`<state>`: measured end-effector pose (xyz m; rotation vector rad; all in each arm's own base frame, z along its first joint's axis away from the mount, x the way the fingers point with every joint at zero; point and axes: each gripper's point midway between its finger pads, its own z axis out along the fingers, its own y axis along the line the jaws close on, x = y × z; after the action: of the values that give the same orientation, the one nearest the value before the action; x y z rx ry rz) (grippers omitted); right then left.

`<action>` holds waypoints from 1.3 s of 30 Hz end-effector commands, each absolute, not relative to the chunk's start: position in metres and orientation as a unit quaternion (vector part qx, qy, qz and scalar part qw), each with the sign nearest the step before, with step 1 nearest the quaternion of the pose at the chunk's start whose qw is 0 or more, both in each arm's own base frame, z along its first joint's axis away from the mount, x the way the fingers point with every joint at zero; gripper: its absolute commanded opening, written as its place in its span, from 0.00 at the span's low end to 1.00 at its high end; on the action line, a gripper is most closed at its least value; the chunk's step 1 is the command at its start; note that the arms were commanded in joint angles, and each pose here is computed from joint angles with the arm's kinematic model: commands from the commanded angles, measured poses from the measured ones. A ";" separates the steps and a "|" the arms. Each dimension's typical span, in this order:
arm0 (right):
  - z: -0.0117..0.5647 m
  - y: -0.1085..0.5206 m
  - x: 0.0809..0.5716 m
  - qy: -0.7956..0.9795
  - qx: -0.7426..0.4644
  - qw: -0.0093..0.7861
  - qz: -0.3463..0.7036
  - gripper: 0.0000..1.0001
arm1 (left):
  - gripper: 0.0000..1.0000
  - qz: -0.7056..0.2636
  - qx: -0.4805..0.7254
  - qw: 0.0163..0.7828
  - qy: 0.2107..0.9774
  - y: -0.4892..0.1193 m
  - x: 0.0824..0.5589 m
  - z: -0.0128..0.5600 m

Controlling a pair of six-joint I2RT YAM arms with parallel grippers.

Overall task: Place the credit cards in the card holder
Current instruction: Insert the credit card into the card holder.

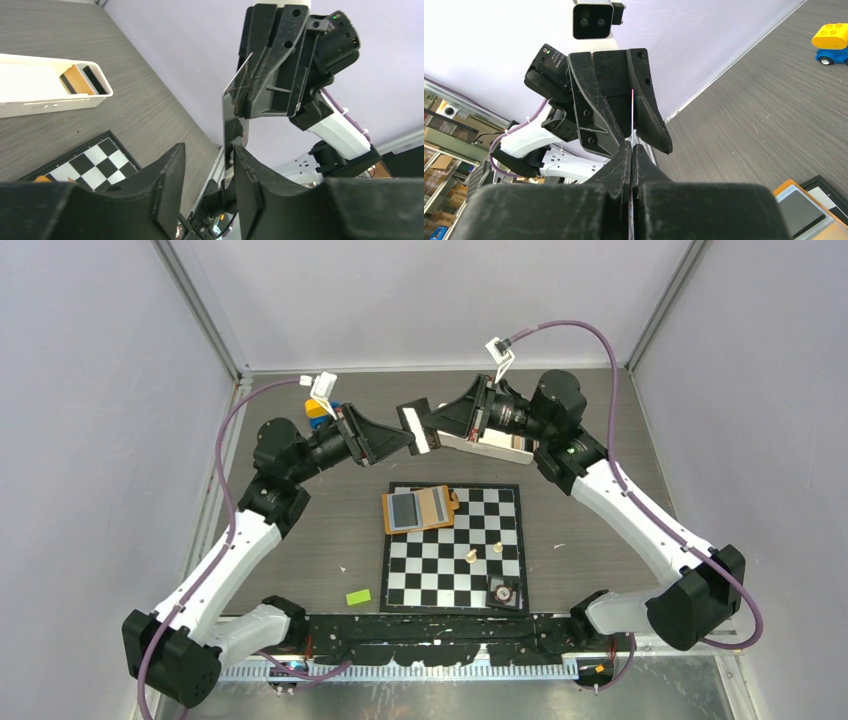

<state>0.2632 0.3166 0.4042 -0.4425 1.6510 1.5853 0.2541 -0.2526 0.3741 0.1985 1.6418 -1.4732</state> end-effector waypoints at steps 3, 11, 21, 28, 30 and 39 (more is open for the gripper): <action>0.409 0.318 0.252 0.635 -0.192 0.385 0.642 0.01 | 0.35 -0.633 0.088 0.458 0.618 -0.254 0.244 0.399; 0.338 0.309 0.272 0.739 -0.171 0.361 0.542 0.53 | 0.00 -0.588 0.064 0.430 0.682 -0.254 0.258 0.359; 0.199 0.264 0.303 0.884 -0.068 0.313 0.340 0.67 | 0.00 -0.423 0.037 0.308 0.852 -0.224 0.271 0.223; 0.128 0.267 0.294 0.915 -0.029 0.231 0.328 0.60 | 0.00 -0.418 0.021 0.215 0.883 -0.233 0.271 0.156; 0.113 0.269 0.291 0.918 -0.023 0.214 0.332 0.58 | 0.00 -0.418 0.014 0.204 0.885 -0.235 0.272 0.143; 0.068 0.273 0.279 0.930 -0.002 0.162 0.329 0.57 | 0.00 -0.403 -0.011 0.172 0.899 -0.235 0.277 0.100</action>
<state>0.2752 0.2598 0.0646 -0.0109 2.6953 0.8696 0.2685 -0.2292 0.1003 -0.0568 2.6004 -1.1001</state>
